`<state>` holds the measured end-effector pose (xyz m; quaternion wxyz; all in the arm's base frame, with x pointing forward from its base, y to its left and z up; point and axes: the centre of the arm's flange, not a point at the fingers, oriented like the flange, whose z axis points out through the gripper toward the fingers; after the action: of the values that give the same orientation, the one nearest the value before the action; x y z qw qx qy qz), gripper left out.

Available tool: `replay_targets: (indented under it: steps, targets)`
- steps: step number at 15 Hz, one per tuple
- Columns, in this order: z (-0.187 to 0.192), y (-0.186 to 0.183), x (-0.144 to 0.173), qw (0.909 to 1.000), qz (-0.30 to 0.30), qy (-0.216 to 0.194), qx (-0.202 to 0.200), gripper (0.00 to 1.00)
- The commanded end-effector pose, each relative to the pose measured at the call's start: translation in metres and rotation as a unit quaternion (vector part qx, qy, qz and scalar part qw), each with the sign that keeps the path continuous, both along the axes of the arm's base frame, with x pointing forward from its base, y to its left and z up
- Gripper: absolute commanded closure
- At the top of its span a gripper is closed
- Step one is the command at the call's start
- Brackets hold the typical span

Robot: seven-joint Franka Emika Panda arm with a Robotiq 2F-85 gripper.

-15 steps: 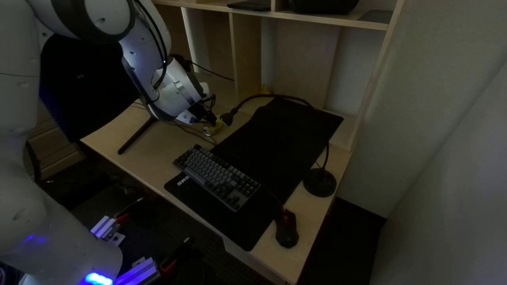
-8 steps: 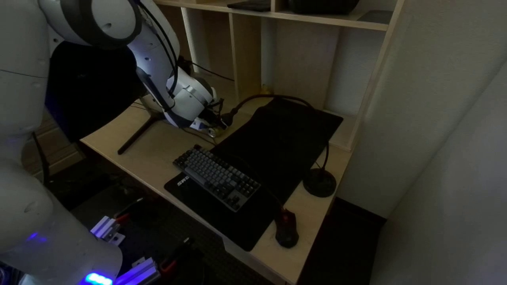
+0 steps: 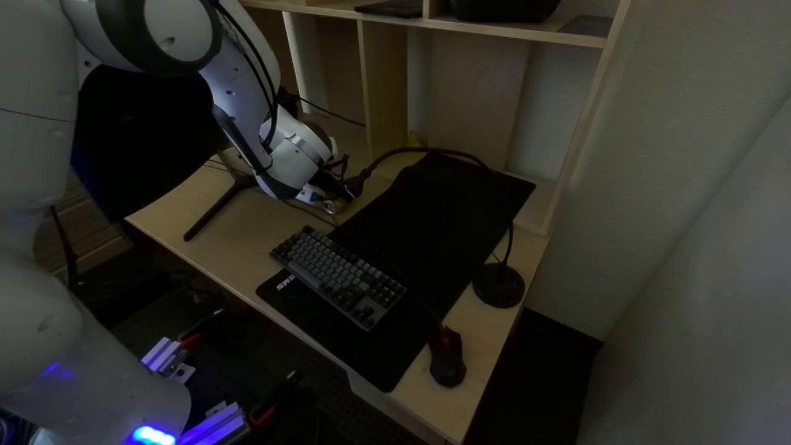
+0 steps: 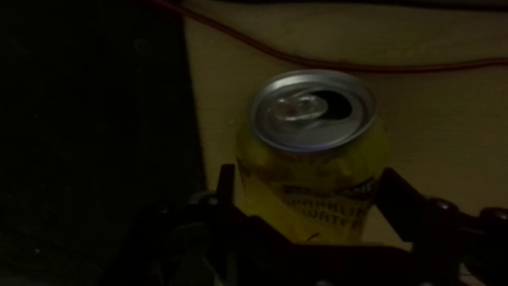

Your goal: Place the yellow can upright

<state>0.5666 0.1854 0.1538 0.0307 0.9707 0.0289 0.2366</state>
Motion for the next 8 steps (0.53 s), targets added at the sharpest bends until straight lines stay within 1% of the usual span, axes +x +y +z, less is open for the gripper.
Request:
replay_targets:
  steps: [1,2,5,7,8]
  targets:
    - [0.001,0.0,-0.001,0.9999,0.007,0.008,0.009,0.41]
    - [0.002,0.001,0.0,0.9998,0.012,0.007,0.011,0.46]
    - [0.009,0.003,0.001,0.9998,0.016,0.007,0.009,0.66]
    - [0.015,0.003,-0.001,0.9997,0.003,0.025,0.003,0.77]
    - [0.018,0.004,-0.002,0.9988,-0.007,0.048,0.002,0.83]
